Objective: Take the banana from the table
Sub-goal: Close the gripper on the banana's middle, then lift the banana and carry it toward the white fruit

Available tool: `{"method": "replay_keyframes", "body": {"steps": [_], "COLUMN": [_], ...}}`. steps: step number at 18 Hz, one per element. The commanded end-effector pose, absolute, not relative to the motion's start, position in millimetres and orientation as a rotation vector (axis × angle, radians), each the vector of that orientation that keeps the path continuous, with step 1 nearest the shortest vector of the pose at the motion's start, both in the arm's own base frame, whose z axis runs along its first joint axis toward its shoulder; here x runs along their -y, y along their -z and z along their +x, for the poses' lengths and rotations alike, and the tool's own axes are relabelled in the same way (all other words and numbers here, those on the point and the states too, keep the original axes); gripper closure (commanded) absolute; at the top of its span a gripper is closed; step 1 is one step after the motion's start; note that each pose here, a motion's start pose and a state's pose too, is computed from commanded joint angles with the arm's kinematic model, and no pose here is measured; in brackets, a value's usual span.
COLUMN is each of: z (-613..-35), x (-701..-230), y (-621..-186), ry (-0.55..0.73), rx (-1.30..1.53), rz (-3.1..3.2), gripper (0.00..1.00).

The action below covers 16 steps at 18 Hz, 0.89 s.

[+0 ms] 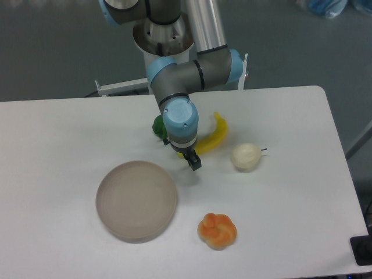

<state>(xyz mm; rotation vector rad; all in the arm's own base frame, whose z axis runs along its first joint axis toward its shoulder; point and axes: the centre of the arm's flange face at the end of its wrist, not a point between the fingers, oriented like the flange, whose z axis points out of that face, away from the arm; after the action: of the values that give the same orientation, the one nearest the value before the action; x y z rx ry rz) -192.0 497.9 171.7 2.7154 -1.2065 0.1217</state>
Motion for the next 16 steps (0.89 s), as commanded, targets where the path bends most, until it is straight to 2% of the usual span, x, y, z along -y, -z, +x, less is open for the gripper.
{"method": "replay_keyframes", "body": {"steps": [2,3,4,6,9,13,16], "z": [-197,-203,-207,-211,-221,-251,-275], "x": [-495,-490,-488,-487,-487,-497,-517], "y": [-172,-178,-182,-188,-197,-231,-274], "ry": [-0.126,-0.116,-0.109,-0.094,-0.074,0.005,0.041], "rx": [1.217,1.205,1.196,1.189,1.169,1.131,1.120], "rz": [2.712,2.724,2.734,2.744,2.763,2.813,2.849], "gripper": [0.28,0.44,0.53,0.67,0.81,0.82,0.81]}}
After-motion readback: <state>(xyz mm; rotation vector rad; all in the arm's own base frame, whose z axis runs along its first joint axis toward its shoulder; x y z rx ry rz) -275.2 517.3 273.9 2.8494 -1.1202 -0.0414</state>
